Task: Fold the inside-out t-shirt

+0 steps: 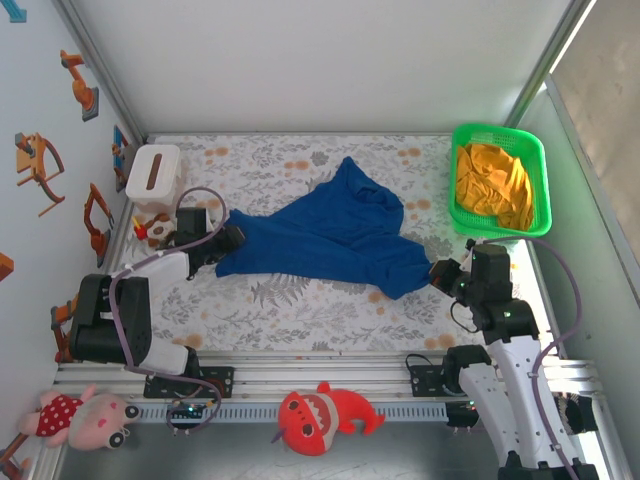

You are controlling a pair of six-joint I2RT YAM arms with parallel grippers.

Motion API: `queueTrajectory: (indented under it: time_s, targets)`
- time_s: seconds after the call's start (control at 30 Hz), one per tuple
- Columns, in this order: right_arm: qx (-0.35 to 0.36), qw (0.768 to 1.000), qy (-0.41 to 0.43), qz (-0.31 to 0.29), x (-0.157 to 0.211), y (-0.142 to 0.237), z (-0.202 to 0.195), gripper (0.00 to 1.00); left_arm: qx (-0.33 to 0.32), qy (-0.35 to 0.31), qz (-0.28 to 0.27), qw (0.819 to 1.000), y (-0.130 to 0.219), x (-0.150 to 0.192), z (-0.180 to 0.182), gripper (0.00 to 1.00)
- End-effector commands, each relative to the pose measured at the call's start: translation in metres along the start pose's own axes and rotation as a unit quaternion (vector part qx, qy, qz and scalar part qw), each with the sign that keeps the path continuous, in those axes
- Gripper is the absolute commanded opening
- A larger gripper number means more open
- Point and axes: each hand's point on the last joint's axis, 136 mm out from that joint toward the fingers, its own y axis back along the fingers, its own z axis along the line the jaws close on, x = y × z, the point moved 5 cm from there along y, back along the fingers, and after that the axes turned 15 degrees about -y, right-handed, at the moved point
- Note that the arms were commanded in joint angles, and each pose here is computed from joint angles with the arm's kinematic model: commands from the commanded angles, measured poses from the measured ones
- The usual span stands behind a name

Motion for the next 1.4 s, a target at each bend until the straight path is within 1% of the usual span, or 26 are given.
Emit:
queueTrajectory:
  time_s: [0.0, 0.13, 0.2, 0.23, 0.3, 0.47, 0.63, 0.77, 0.83, 0.93, 0.97, 1.23, 1.37]
  targets:
    - [-0.004, 1.0, -0.003, -0.011, -0.004, 0.007, 0.005, 0.0, 0.018, -0.007, -0.006, 1.0, -0.001, -0.001, -0.006, 0.4]
    - [-0.005, 1.0, -0.002, -0.011, -0.004, 0.009, 0.006, 0.0, -0.021, -0.009, -0.01, 1.0, 0.003, -0.003, 0.003, 0.41]
    - [-0.006, 1.0, -0.001, -0.012, -0.004, 0.009, 0.006, 0.0, -0.048, -0.012, -0.006, 0.999, 0.005, -0.003, 0.008, 0.44]
    - [-0.006, 1.0, -0.001, -0.013, -0.005, 0.009, 0.006, 0.0, -0.062, -0.015, -0.004, 0.998, 0.005, -0.004, 0.011, 0.47]
    - [-0.007, 1.0, 0.0, -0.012, -0.005, 0.008, 0.007, 0.0, -0.075, -0.02, 0.005, 0.997, 0.003, -0.003, 0.015, 0.49]
    - [-0.008, 1.0, 0.005, -0.009, -0.008, 0.007, 0.012, 0.0, -0.069, -0.029, 0.031, 0.997, -0.009, 0.002, 0.017, 0.56]
    - [-0.011, 1.0, 0.006, -0.008, -0.009, 0.006, 0.014, 0.0, -0.025, -0.027, 0.054, 0.998, -0.022, 0.005, 0.007, 0.56]
    - [-0.011, 1.0, 0.006, -0.007, -0.009, 0.005, 0.014, 0.0, -0.009, -0.027, 0.06, 0.998, -0.025, 0.004, 0.001, 0.52]
    - [-0.012, 1.0, 0.006, -0.007, -0.009, 0.006, 0.015, 0.0, -0.004, -0.027, 0.059, 0.998, -0.025, 0.004, -0.001, 0.47]
    - [-0.011, 1.0, 0.007, -0.008, -0.01, 0.006, 0.015, 0.0, 0.006, -0.026, 0.055, 0.998, -0.023, 0.002, -0.004, 0.34]
    - [-0.01, 1.0, 0.007, -0.007, -0.01, 0.006, 0.015, 0.0, 0.011, -0.026, 0.051, 0.998, -0.022, 0.001, -0.005, 0.32]
    - [-0.007, 1.0, 0.007, -0.008, -0.011, 0.007, 0.015, 0.0, 0.063, -0.016, 0.013, 0.998, -0.015, -0.007, -0.02, 0.32]
    - [-0.009, 1.0, 0.006, -0.009, -0.011, 0.007, 0.015, 0.0, 0.06, -0.011, 0.005, 0.998, -0.01, -0.007, -0.02, 0.31]
